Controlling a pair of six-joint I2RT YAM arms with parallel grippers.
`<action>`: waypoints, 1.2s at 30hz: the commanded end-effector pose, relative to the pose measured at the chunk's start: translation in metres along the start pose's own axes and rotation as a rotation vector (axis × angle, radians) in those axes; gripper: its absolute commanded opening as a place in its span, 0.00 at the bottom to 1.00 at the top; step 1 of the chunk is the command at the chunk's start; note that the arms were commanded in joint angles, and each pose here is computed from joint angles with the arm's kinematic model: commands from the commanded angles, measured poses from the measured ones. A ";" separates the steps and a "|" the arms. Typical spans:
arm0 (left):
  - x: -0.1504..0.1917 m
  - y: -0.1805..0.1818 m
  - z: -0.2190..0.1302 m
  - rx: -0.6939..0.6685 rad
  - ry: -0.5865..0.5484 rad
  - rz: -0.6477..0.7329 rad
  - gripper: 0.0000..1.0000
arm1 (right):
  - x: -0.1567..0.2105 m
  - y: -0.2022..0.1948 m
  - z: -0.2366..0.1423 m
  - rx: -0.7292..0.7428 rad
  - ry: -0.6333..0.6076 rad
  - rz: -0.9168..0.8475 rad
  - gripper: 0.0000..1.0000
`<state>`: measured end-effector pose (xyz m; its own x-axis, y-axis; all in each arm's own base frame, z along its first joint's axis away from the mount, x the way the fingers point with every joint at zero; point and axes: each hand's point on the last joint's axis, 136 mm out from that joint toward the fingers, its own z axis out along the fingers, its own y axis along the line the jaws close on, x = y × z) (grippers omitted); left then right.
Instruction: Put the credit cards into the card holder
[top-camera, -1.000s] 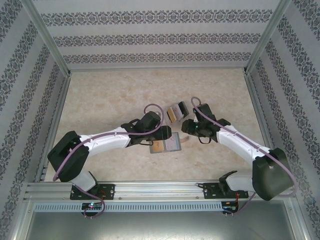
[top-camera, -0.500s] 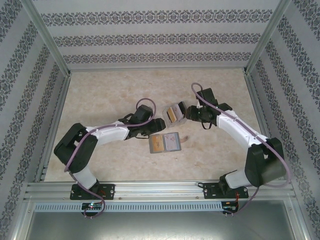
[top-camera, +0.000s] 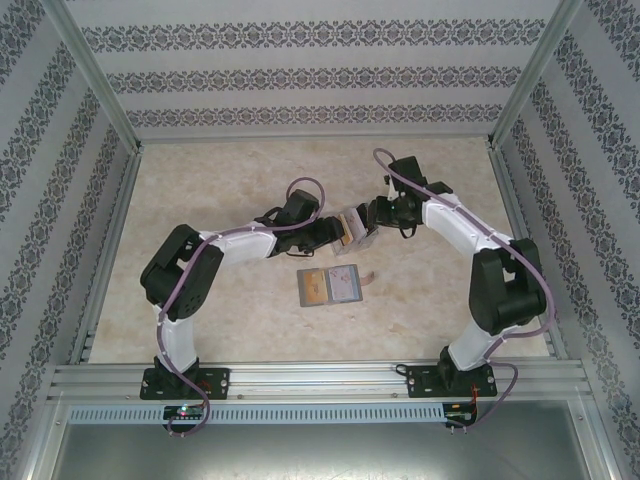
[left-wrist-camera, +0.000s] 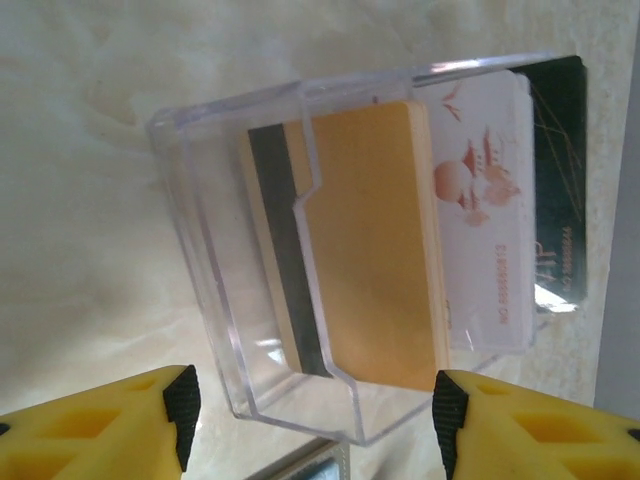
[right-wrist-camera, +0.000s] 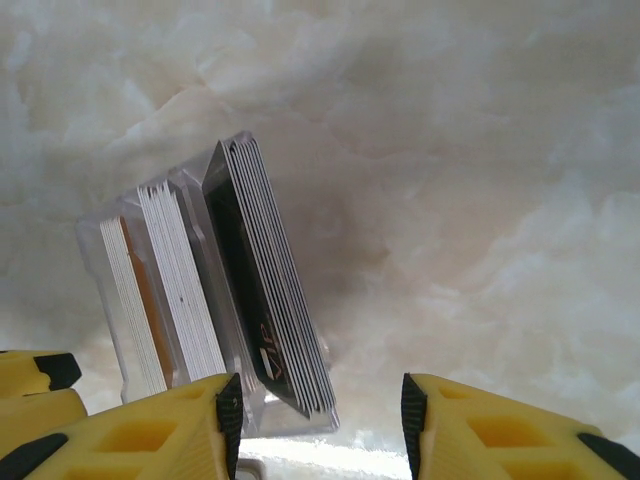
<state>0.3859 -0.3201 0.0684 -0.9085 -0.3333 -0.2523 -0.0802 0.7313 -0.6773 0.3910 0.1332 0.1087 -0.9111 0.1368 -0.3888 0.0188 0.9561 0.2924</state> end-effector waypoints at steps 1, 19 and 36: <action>-0.007 0.009 0.003 -0.017 0.001 -0.034 0.64 | -0.005 0.005 0.004 -0.035 0.034 -0.011 0.47; -0.002 0.028 0.023 -0.037 0.042 -0.074 0.61 | -0.014 0.000 0.040 0.016 0.110 -0.058 0.48; 0.000 0.033 0.021 -0.065 0.052 -0.065 0.60 | -0.026 -0.014 0.027 0.158 0.056 -0.146 0.49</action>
<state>0.3909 -0.3164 0.0423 -0.9187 -0.3456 -0.1912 -0.1334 0.7272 -0.6733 0.4227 0.1433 0.0750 -0.9459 0.0000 -0.3245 -0.0649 0.9798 0.1892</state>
